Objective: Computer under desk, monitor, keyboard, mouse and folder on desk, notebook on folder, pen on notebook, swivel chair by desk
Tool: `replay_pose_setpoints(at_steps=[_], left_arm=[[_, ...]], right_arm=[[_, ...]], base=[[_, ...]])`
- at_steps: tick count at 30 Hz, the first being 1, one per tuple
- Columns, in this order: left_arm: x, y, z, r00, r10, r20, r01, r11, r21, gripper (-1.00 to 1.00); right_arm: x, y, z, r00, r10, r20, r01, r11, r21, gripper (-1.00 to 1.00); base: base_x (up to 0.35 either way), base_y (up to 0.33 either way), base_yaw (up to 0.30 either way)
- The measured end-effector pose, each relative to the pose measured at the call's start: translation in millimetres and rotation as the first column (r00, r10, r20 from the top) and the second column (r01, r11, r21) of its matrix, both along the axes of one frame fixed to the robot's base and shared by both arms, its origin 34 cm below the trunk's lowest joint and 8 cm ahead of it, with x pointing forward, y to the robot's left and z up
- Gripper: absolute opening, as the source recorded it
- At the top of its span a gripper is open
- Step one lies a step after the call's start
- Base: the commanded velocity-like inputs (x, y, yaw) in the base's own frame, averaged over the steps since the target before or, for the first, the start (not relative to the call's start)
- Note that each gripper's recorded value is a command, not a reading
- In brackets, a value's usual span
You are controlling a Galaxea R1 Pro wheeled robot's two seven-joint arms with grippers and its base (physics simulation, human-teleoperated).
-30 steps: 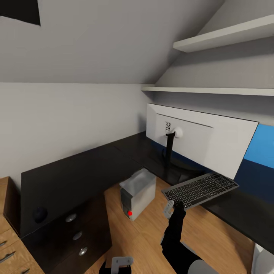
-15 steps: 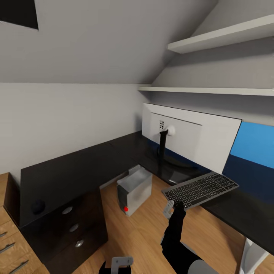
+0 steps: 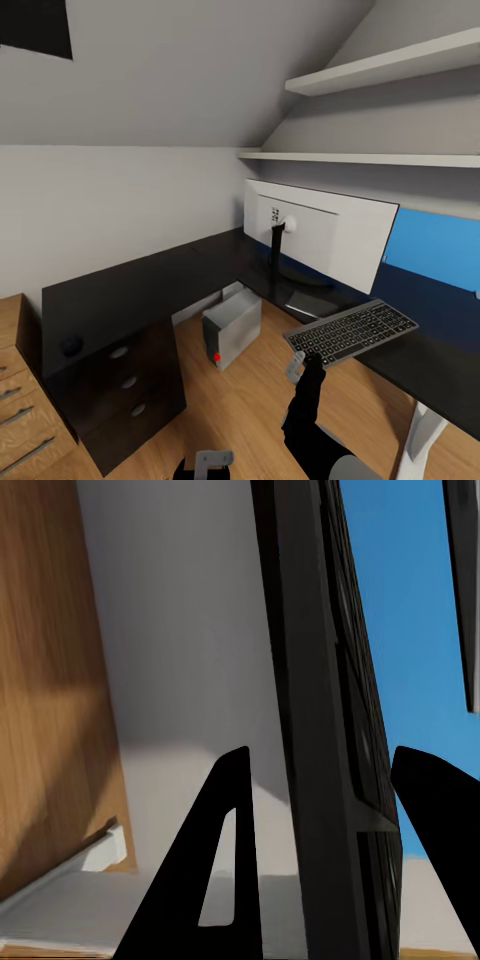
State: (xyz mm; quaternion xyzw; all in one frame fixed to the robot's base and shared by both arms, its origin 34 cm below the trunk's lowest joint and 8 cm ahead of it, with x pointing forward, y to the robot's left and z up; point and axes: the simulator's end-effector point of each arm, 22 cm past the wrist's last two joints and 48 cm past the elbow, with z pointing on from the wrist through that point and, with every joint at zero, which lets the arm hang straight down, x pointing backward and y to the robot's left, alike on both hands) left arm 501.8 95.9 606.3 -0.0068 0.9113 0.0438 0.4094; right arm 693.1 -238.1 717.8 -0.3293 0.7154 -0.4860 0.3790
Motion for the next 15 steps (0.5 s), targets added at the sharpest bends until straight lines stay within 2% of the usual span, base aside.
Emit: replay_pose_setpoints(at_steps=[15], left_arm=[[-0.1,0.2,0.4,1.000,0.000,0.001,0.000,1.000,0.001,1.00]], right_arm=[[-2.7,-4.4,-0.5,1.000,-0.018,-0.015,0.017,1.000,-0.020,-1.00]], base=[[-0.016,-0.011,0.000]])
